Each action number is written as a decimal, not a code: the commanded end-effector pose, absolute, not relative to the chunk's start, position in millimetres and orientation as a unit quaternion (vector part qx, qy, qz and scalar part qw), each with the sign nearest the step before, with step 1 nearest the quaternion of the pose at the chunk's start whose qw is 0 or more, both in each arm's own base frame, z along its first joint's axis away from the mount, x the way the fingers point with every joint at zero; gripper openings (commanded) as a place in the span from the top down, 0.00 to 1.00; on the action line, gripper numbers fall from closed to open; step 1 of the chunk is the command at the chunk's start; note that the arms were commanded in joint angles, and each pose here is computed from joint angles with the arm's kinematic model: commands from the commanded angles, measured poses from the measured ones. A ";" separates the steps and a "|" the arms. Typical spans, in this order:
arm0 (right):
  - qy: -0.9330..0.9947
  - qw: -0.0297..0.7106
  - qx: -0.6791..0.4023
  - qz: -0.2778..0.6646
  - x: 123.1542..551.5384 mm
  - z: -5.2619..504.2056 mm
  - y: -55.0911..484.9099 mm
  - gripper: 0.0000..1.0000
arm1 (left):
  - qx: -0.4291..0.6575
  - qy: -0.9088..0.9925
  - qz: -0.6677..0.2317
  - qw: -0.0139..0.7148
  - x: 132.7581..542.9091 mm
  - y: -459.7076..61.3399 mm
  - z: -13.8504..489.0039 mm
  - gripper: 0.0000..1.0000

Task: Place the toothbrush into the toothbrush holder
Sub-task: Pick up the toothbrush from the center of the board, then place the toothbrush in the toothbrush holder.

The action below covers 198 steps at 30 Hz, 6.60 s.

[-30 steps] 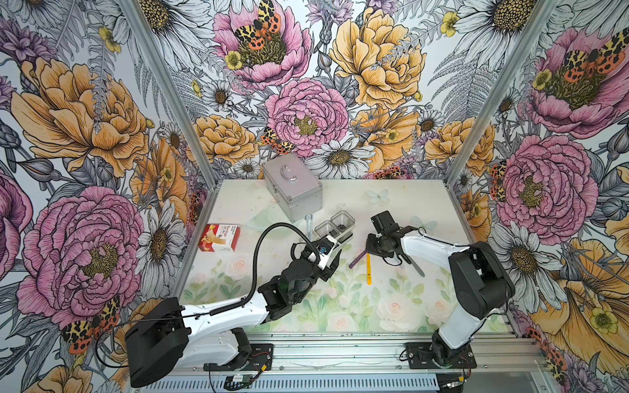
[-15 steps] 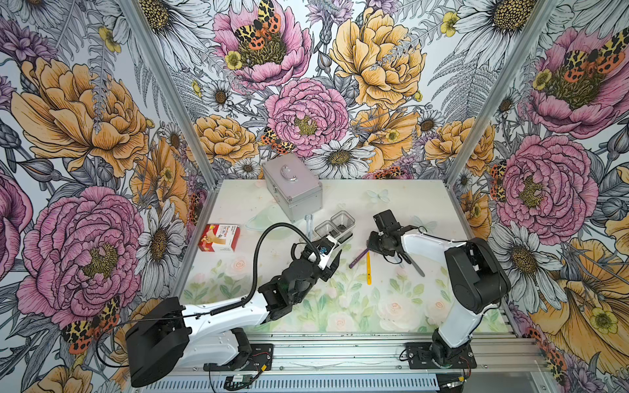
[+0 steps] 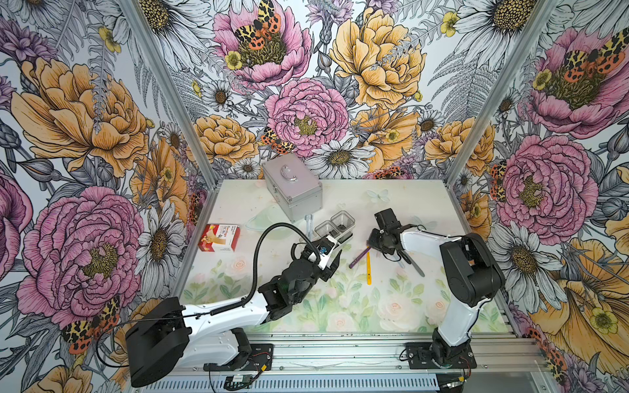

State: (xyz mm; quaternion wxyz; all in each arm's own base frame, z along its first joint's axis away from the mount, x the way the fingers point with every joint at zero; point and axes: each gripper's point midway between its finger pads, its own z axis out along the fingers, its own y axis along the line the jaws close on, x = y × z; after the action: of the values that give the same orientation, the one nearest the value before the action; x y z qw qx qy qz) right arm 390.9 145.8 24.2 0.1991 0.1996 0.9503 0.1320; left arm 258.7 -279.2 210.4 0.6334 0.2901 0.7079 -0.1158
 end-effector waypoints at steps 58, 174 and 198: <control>0.893 0.385 0.100 0.211 348.4 184.5 150.5 1.00 | 0.352 0.776 -0.301 0.429 258.9 -422.2 177.3 0.25; 0.867 0.423 0.077 0.252 297.2 217.2 125.6 0.30 | 0.113 0.630 -0.065 0.765 314.7 -219.4 285.4 1.00; 0.879 0.400 0.075 0.248 292.0 198.2 126.2 0.30 | 0.064 0.662 -0.121 0.737 342.5 -198.1 235.8 1.00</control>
State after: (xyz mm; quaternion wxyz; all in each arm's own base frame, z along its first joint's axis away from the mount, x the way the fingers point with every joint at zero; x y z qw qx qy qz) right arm 292.4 127.1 205.4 0.4069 0.0786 0.8745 0.2519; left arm 342.2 -195.1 230.9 0.7304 0.0696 0.6722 -0.0988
